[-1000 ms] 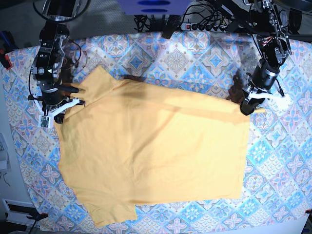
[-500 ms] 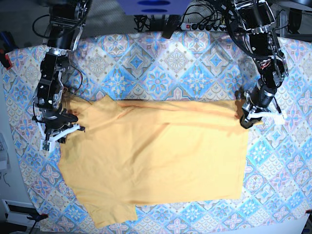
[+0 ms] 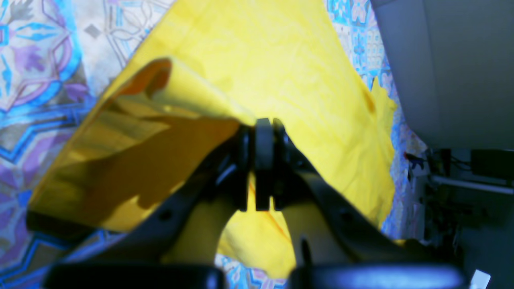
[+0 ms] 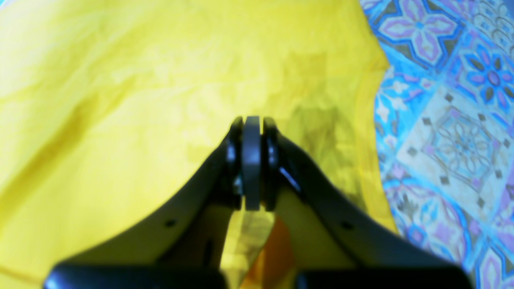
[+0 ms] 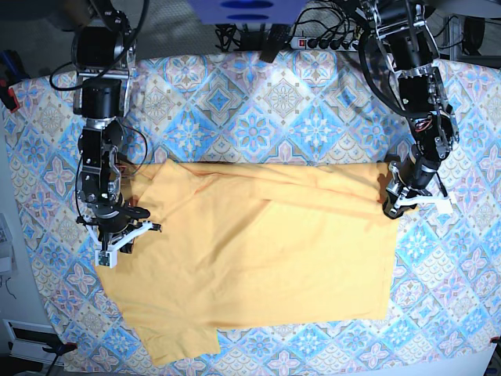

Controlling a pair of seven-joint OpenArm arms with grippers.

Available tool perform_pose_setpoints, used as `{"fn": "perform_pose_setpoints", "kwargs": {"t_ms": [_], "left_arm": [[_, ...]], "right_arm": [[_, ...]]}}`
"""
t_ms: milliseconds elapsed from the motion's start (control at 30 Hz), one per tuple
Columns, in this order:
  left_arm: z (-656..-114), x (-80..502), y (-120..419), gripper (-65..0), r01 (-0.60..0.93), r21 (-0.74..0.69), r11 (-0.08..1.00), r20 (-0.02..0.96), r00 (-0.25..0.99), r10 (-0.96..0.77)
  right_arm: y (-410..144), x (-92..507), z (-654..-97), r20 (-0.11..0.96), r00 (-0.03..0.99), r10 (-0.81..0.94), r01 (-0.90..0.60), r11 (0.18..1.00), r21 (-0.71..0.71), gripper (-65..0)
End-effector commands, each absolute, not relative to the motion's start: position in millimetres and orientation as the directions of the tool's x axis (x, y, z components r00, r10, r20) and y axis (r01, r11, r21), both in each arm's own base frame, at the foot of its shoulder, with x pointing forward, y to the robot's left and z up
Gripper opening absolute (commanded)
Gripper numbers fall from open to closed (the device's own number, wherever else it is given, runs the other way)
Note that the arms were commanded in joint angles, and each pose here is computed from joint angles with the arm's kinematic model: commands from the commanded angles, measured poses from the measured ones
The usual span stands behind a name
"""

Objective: Fold the T-shirt properly
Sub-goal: 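Drag the shoulder edge toward the hem with both grippers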

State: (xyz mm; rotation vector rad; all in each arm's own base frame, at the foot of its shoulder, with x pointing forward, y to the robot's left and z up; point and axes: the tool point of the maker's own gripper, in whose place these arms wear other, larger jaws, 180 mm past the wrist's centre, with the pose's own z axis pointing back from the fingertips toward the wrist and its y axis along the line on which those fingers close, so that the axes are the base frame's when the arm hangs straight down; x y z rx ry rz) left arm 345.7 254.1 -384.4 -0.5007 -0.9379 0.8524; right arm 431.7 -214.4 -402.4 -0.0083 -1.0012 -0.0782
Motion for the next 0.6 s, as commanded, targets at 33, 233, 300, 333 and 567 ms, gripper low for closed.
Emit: {"fn": "perform_pose_setpoints", "kwargs": {"t_ms": [33,233,300,333,567], "left_arm": [[-375,354,263,-65.0,-0.396,-0.706,0.588,0.521,0.273,0.809],[-389,349,264,-65.0,-0.426,-0.701,0.572,0.498,0.28,0.82],[-389,349,265,-65.0,-0.426,-0.701,0.572,0.499,0.279,0.82],[-389,349,265,-65.0,-0.427,-0.701,0.572,0.501,0.276,0.82],[-389,349,266,-65.0,-0.427,-0.701,0.571,0.505,0.268,0.821]], "right_arm": [[-222,457,-376,0.886,0.458,-0.065,0.082,0.996,0.031,-65.0],[-225,477,-369,0.899,0.43,-0.083,0.094,0.994,0.047,-65.0],[-225,482,-364,0.905,0.417,-0.086,0.096,0.994,0.05,-65.0],[-225,485,-361,0.909,0.407,-0.086,0.096,0.994,0.051,-65.0],[-226,491,-348,0.935,0.346,-0.083,0.096,0.994,0.053,-64.6]]}}
